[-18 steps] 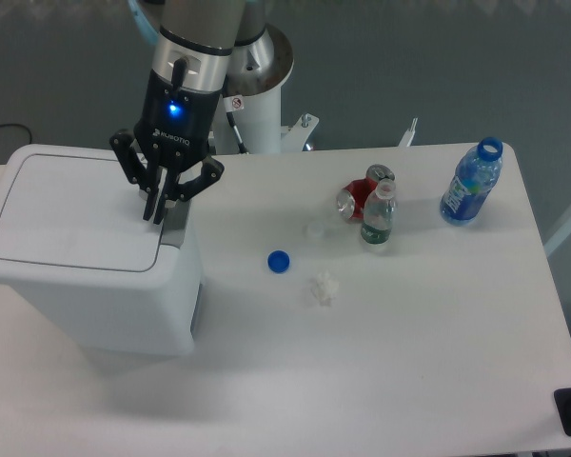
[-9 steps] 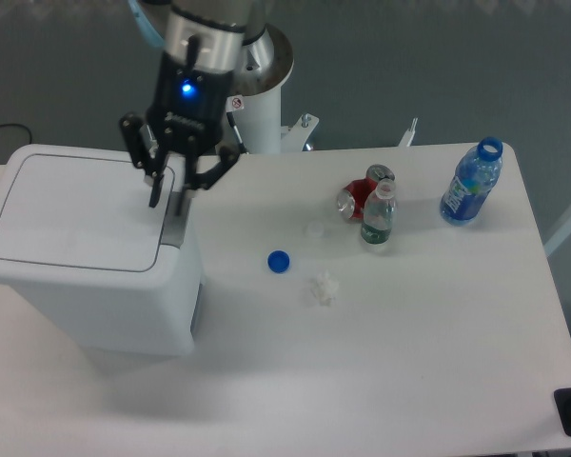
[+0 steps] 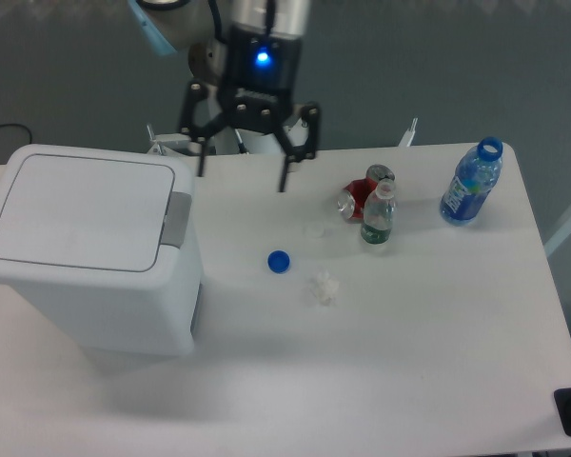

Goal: Close the trash can

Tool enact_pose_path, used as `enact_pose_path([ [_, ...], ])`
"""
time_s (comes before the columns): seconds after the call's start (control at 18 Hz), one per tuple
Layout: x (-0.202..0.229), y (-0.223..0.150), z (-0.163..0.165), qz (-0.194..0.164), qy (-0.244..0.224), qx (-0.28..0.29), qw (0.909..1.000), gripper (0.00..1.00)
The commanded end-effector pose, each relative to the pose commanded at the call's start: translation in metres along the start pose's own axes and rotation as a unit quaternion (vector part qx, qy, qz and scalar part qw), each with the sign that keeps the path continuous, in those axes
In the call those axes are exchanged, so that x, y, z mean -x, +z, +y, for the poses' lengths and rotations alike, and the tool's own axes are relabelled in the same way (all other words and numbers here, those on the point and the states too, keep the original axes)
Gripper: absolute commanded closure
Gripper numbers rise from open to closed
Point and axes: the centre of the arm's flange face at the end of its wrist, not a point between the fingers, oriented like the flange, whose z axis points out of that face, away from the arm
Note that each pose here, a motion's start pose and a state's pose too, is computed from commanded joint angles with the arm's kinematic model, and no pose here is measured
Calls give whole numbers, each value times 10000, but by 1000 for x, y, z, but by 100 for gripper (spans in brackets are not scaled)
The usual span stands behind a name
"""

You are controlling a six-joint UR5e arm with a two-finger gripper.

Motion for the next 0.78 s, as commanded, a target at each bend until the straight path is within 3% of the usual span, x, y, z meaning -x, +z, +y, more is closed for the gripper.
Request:
enact_pose_path([
  [0.22,38,-4,14,-293,917,166,9952,0],
  [0.5,76,26,32,-770,1911,1084,9725,0],
  [0.61,85,31,35,-883,2063,1312,9656,0],
  [0.78,88,30,36,-985,2072,1414,9630,0],
])
